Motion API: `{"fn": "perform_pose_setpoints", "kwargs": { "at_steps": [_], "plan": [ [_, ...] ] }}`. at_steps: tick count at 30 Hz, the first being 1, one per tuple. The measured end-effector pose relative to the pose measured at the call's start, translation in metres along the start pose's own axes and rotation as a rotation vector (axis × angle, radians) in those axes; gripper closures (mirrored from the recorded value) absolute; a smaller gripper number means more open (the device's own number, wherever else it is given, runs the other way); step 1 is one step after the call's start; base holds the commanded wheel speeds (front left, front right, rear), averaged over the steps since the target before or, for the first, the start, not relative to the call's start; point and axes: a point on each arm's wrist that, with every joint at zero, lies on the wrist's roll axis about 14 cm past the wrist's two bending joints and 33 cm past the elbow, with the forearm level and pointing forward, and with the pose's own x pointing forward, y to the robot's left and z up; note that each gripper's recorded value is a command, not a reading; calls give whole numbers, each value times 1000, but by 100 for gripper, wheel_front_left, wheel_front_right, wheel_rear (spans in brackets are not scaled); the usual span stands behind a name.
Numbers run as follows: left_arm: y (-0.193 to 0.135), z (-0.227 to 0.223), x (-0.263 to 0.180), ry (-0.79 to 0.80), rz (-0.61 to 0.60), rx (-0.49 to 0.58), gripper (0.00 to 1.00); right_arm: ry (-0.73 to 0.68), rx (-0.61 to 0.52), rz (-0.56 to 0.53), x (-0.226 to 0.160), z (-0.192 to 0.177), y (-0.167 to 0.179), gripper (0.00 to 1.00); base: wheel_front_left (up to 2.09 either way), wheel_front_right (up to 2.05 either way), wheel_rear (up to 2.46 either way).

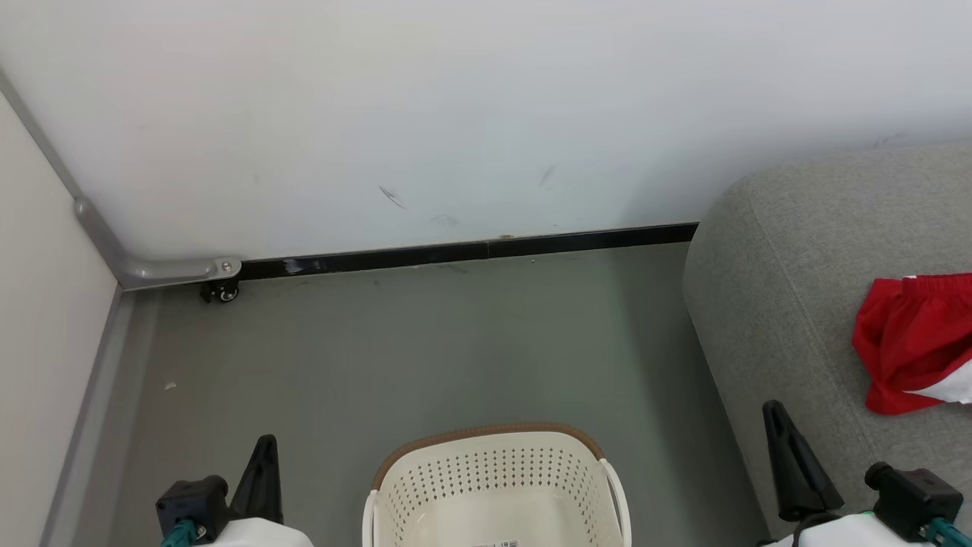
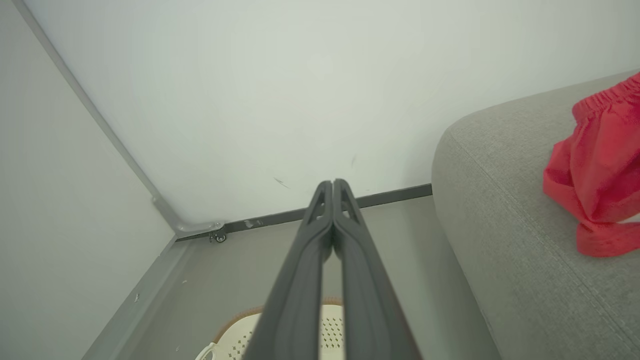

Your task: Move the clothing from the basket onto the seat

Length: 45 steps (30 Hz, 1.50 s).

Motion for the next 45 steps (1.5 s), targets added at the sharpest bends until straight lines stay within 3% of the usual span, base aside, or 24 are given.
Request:
{"fn": "perform_pose_setpoints", "kwargs": {
  "at_steps": [7, 45],
  "plan": [
    [3, -7, 1, 56, 19, -155, 100, 0, 160, -23, 1, 0, -3, 100, 0, 0, 0],
    [6, -7, 6, 146, 14, -772, 100, -22, 700, -66, 16, 10, -15, 100, 0, 0, 0]
  ]
}}
